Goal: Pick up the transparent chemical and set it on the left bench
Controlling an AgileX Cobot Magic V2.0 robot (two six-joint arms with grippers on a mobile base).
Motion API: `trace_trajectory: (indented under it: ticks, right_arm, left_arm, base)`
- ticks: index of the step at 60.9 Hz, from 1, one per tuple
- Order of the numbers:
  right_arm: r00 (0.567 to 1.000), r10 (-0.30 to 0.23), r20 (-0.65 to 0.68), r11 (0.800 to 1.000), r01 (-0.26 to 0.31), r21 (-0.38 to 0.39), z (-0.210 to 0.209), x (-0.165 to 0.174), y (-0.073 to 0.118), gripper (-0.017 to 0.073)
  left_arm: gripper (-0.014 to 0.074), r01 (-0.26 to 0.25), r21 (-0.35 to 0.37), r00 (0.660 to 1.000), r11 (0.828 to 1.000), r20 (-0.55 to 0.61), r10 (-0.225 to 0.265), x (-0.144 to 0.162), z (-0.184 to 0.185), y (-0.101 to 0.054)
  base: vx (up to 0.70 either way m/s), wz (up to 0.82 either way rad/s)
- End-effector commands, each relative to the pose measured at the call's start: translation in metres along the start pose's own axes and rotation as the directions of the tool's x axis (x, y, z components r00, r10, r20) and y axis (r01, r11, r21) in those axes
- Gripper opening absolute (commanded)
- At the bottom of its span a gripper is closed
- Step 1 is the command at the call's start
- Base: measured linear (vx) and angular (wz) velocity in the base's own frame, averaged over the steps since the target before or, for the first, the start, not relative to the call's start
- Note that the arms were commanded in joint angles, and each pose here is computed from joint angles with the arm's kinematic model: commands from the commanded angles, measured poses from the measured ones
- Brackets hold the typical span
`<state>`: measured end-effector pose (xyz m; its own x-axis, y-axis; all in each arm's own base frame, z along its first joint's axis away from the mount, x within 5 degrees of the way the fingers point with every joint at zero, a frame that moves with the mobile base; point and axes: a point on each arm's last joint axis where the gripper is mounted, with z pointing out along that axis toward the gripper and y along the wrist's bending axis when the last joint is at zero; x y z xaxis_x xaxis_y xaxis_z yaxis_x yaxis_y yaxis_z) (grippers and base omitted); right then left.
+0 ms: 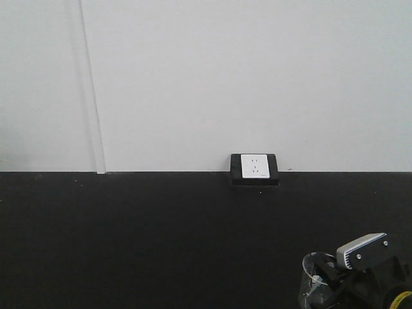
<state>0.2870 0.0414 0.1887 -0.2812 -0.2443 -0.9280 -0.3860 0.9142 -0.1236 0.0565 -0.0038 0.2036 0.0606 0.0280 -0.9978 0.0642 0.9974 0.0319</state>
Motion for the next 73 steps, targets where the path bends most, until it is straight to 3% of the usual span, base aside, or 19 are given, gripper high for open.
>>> trace_trajectory:
  ticks: [1, 7, 14, 18, 36, 73]
  right_arm:
    - [0.991, -0.031, 0.132, 0.999, 0.026, 0.041, -0.018, -0.035, -0.004, -0.0010]
    - [0.992, -0.017, 0.123, 0.995, 0.005, 0.104, -0.044, -0.053, -0.007, -0.0008]
    - [0.985, 0.072, 0.159, 0.981, -0.098, 0.168, -0.083, -0.074, -0.008, -0.0008]
    - [0.977, 0.095, 0.192, 0.973, -0.132, 0.191, -0.107, -0.081, -0.005, -0.0008]
    - [0.939, 0.053, 0.340, 0.963, -0.139, 0.233, -0.185, -0.059, 0.020, -0.0004]
    - [0.921, 0.034, 0.389, 0.956, -0.143, 0.255, -0.209, -0.039, 0.030, -0.0004]
  left_arm:
    - [-0.0003, 0.009, -0.002, 0.997, 1.000, 0.081, -0.009, -0.003, -0.001, 0.000]
    - [-0.0003, 0.009, -0.002, 0.997, 1.000, 0.081, -0.009, -0.003, -0.001, 0.000]
    - [-0.0003, 0.009, -0.002, 0.997, 1.000, 0.081, -0.009, -0.003, -0.001, 0.000]
    - [-0.0003, 0.009, -0.002, 0.997, 1.000, 0.081, -0.009, -0.003, -0.001, 0.000]
    - [-0.0003, 0.009, -0.002, 0.997, 1.000, 0.081, -0.009, -0.003, -0.001, 0.000]
    - [-0.0003, 0.009, -0.002, 0.997, 1.000, 0.081, -0.009, -0.003, -0.001, 0.000]
  base:
    - [0.00, 0.00]
    - [0.00, 0.00]
    - [0.00, 0.00]
    - [0.00, 0.00]
    - [0.00, 0.00]
    - [0.00, 0.00]
